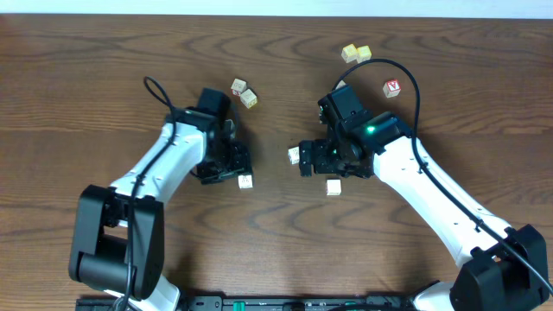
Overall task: Lift 4 blocks
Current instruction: 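Lower the left gripper and grasp the soccer-ball block, then carry the soccer-ball block rightward to table center and release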
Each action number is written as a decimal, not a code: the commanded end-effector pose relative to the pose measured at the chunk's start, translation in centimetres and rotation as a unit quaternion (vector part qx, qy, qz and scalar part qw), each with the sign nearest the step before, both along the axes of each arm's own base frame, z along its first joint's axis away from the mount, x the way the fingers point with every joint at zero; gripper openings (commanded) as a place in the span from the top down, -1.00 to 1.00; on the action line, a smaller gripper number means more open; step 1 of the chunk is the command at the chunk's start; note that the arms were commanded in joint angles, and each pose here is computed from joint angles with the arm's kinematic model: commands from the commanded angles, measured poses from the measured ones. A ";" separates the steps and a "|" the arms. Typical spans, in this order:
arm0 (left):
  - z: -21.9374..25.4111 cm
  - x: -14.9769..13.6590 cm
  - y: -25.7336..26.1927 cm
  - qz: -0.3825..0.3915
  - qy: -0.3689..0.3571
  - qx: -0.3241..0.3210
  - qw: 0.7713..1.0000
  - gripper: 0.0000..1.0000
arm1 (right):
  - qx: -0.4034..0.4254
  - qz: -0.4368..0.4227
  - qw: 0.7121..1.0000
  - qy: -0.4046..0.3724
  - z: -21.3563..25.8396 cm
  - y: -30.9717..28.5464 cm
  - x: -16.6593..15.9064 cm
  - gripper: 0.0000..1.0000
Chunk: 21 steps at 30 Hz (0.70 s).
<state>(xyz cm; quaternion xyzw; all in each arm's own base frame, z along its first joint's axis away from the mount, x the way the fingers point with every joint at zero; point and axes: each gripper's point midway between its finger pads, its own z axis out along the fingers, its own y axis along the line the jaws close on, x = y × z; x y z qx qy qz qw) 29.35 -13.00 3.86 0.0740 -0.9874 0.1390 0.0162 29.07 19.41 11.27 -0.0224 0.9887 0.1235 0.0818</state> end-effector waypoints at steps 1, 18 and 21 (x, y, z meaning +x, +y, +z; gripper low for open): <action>-1.4 -0.1 0.5 0.011 -0.013 0.049 0.999 -0.39 | -0.011 -0.012 1.000 -0.012 0.4 -0.3 0.5 -0.99; -4.3 -1.1 -1.8 -0.029 0.000 0.071 0.997 -0.18 | -0.027 -0.014 0.999 -0.009 0.3 -0.9 0.3 -0.99; -4.4 -0.9 -1.9 -0.029 -0.002 0.071 0.997 0.01 | -0.028 -0.014 0.999 -0.008 0.2 -0.9 0.3 -0.99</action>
